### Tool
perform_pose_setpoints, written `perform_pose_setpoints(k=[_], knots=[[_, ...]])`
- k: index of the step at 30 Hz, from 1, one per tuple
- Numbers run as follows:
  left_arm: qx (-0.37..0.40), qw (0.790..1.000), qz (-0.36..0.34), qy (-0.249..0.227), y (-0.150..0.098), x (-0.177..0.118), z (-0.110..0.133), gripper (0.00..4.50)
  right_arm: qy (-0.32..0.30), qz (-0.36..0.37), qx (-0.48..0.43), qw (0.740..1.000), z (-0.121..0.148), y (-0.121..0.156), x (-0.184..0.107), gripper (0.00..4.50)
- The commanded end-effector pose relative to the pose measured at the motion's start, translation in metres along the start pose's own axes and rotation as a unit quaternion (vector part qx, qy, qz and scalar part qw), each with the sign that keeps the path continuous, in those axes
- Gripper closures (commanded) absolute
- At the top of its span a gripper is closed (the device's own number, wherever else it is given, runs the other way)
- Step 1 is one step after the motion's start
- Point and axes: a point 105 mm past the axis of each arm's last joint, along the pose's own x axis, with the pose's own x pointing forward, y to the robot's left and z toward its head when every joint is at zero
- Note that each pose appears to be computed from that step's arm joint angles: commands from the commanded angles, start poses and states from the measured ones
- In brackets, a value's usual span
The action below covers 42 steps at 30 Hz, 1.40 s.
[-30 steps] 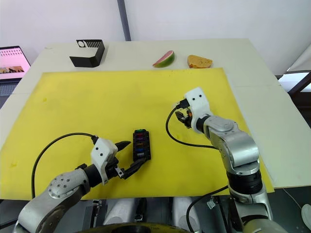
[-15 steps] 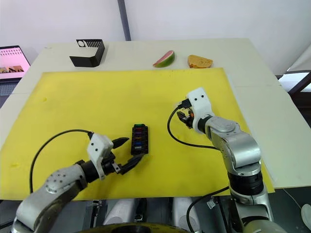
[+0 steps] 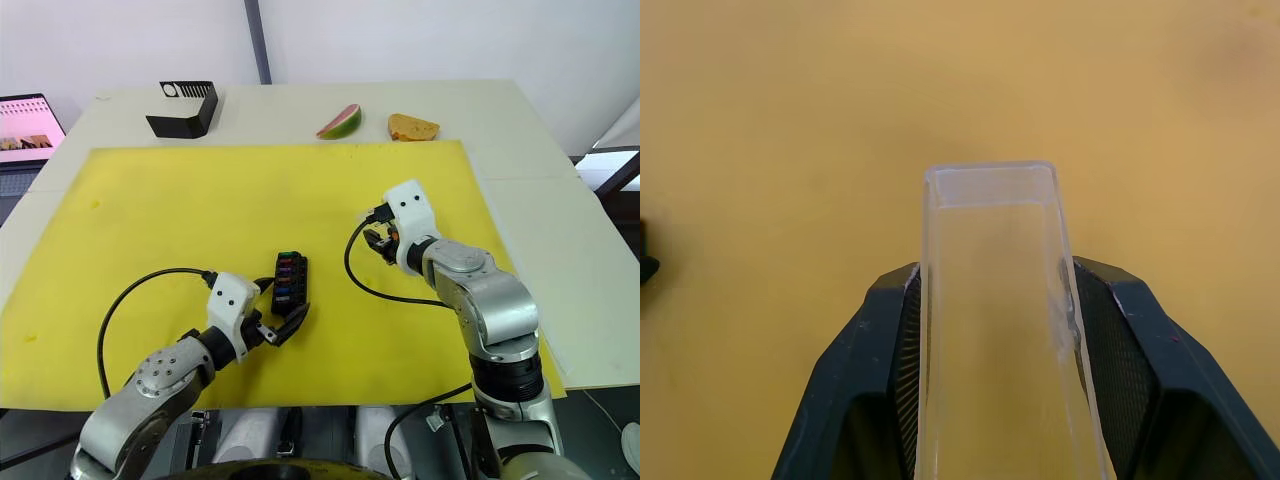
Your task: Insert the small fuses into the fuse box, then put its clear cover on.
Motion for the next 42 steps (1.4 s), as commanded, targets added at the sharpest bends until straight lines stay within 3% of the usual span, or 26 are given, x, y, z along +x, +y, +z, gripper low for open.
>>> perform_pose_setpoints(k=[1, 7, 11, 19, 33, 36, 38, 42], knots=[[0.003, 1.0, 0.014, 0.021, 0.005, 0.003, -0.009, 0.0, -0.036, 0.003, -0.023, 0.999, 0.017, 0.003, -0.007, 2.83], [0.041, 0.999, 0.013, 0.017, 0.021, -0.005, 0.002, 0.0, -0.036, 0.008, -0.021, 0.999, 0.014, 0.003, -0.009, 2.83], [0.042, 0.999, -0.018, 0.0, 0.017, -0.008, 0.012, 0.0, -0.041, 0.01, -0.013, 0.999, 0.015, 0.005, -0.007, 2.83], [0.018, 1.0, -0.014, -0.004, 0.014, -0.015, 0.014, 0.0, -0.045, 0.014, -0.013, 0.999, 0.016, 0.007, -0.006, 2.83], [0.013, 0.999, 0.031, 0.013, 0.016, -0.002, -0.005, 0.0, -0.051, 0.026, -0.029, 0.998, 0.021, 0.009, -0.008, 2.83], [0.019, 0.999, 0.03, 0.01, 0.018, -0.003, -0.003, 0.83, -0.054, 0.027, -0.032, 0.998, 0.022, 0.006, -0.01, 2.83], [0.028, 0.999, 0.024, 0.007, 0.023, -0.003, 0.0, 1.77, -0.055, 0.028, -0.034, 0.998, 0.021, 0.003, -0.011, 2.83], [0.051, 0.998, -0.025, 0.006, 0.026, -0.002, 0.009, 1.92, -0.063, 0.044, -0.053, 0.996, 0.021, 0.004, -0.016, 2.83]])
